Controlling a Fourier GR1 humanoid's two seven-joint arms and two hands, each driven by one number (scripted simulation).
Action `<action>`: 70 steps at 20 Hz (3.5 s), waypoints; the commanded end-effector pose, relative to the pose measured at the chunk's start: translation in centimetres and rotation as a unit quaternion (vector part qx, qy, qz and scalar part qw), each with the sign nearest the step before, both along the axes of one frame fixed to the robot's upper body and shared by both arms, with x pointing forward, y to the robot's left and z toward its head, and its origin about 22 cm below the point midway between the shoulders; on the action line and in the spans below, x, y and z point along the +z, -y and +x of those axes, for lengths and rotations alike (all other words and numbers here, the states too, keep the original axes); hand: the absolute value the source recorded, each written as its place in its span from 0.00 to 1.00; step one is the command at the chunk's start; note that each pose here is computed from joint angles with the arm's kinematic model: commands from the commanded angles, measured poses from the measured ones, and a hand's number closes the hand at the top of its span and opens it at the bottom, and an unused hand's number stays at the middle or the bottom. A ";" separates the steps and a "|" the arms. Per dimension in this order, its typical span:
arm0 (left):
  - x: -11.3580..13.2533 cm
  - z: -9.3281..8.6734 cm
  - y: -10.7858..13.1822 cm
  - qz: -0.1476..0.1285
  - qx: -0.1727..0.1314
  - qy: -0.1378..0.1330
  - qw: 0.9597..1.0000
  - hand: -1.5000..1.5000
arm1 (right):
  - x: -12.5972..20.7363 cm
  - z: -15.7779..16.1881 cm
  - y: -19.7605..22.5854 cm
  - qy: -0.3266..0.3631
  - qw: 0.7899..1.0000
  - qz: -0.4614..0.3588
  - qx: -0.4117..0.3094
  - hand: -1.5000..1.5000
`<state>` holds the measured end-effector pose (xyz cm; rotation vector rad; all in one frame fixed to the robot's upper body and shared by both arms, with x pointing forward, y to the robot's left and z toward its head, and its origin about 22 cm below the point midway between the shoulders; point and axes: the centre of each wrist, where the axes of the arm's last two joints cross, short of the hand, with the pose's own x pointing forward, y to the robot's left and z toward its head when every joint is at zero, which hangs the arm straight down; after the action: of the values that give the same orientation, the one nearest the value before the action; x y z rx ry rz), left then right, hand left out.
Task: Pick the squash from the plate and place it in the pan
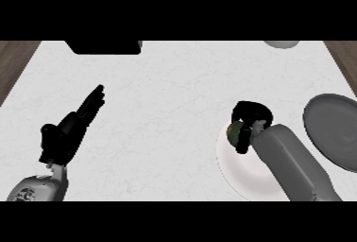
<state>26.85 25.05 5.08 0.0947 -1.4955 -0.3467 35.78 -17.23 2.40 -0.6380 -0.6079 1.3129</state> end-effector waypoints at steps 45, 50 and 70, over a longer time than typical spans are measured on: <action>-0.1 0.0 0.0 -0.003 -0.006 0.001 1.000 0.50 | 2.3 -8.2 21.4 0.572 0.768 0.022 -0.287 1.00; 0.4 1.4 0.0 0.001 -0.004 -0.004 1.000 0.50 | -0.3 -5.9 23.3 0.567 0.776 0.015 -0.275 1.00; 1.1 0.9 1.4 -0.005 -0.015 0.012 1.000 0.50 | -3.8 -6.3 30.1 0.466 0.796 0.109 -0.371 0.00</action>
<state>27.77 24.60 5.93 0.0711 -1.5142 -0.3688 29.59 -47.67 -0.39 -1.2370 -1.0596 0.1669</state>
